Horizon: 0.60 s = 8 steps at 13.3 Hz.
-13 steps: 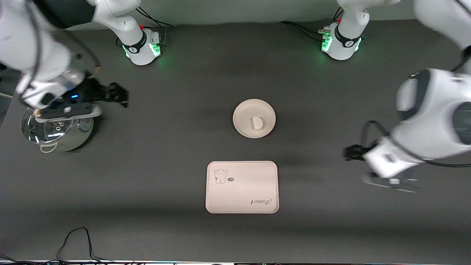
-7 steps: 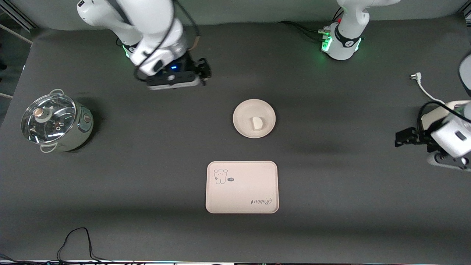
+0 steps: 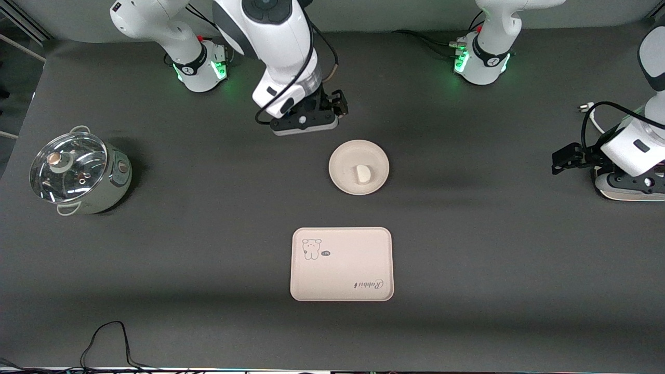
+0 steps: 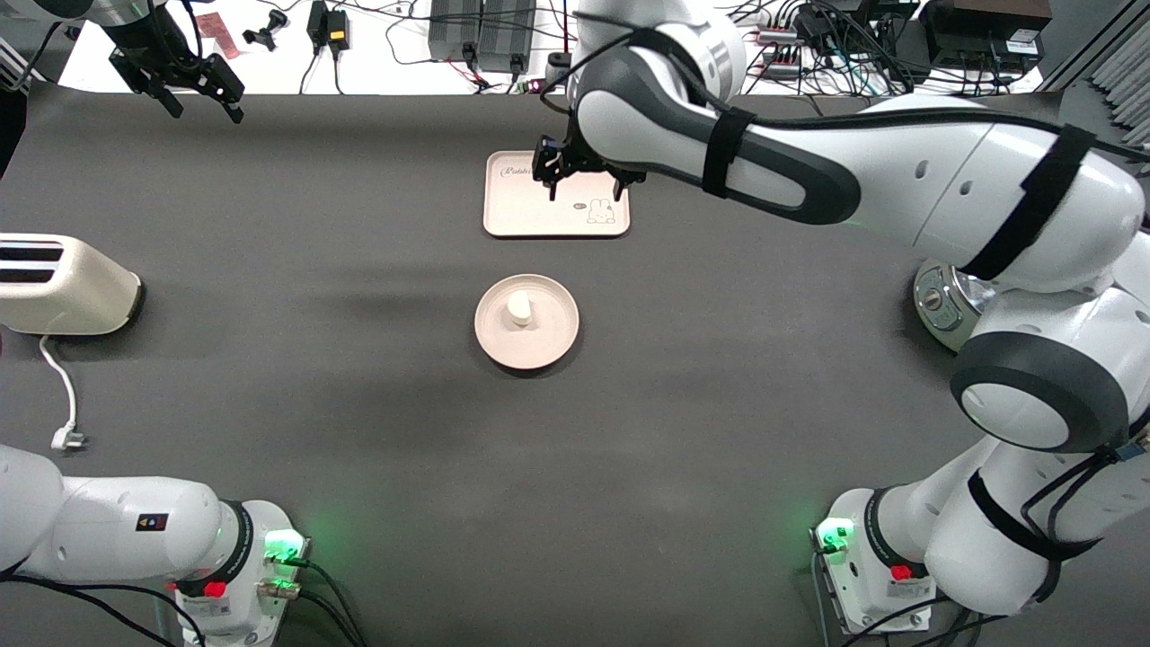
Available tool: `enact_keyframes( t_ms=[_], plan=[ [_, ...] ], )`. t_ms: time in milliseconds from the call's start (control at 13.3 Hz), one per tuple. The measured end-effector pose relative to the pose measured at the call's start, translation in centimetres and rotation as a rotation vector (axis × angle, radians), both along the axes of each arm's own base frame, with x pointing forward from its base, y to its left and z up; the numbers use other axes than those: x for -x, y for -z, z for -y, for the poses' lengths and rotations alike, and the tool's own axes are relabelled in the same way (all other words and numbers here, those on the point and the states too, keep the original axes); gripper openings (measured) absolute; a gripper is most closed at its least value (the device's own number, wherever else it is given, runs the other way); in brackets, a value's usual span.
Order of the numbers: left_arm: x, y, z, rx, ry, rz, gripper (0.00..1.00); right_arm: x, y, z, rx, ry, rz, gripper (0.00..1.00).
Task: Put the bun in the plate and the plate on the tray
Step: 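Withdraw the left gripper while the right gripper reaches toward the plate, then lower the right gripper to the plate rim and grasp it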
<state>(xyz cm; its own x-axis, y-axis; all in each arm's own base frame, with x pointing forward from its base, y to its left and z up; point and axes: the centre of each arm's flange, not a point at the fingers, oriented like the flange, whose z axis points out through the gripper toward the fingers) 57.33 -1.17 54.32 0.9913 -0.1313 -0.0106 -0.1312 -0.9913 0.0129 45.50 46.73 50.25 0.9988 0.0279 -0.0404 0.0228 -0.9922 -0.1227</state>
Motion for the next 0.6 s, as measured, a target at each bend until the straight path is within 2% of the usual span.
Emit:
enact_keyframes(
  t_ms=[150,225,375,600],
  plan=[
    [-0.1,-0.1,0.1,0.000,-0.016,0.006,1.00,-0.1,3.9,0.0,-0.086,0.058,-0.026,1.00],
    [-0.1,-0.1,0.2,0.000,-0.025,0.010,1.00,0.0,6.1,0.4,-0.104,0.083,-0.024,1.00],
    [0.0,-0.5,-0.2,0.000,-0.051,0.016,1.00,0.6,10.7,1.5,-0.114,0.119,-0.001,1.00],
    [0.4,-1.5,-0.5,0.002,-0.081,0.031,1.00,3.0,17.6,3.1,-0.106,0.139,0.036,1.00]
  ],
)
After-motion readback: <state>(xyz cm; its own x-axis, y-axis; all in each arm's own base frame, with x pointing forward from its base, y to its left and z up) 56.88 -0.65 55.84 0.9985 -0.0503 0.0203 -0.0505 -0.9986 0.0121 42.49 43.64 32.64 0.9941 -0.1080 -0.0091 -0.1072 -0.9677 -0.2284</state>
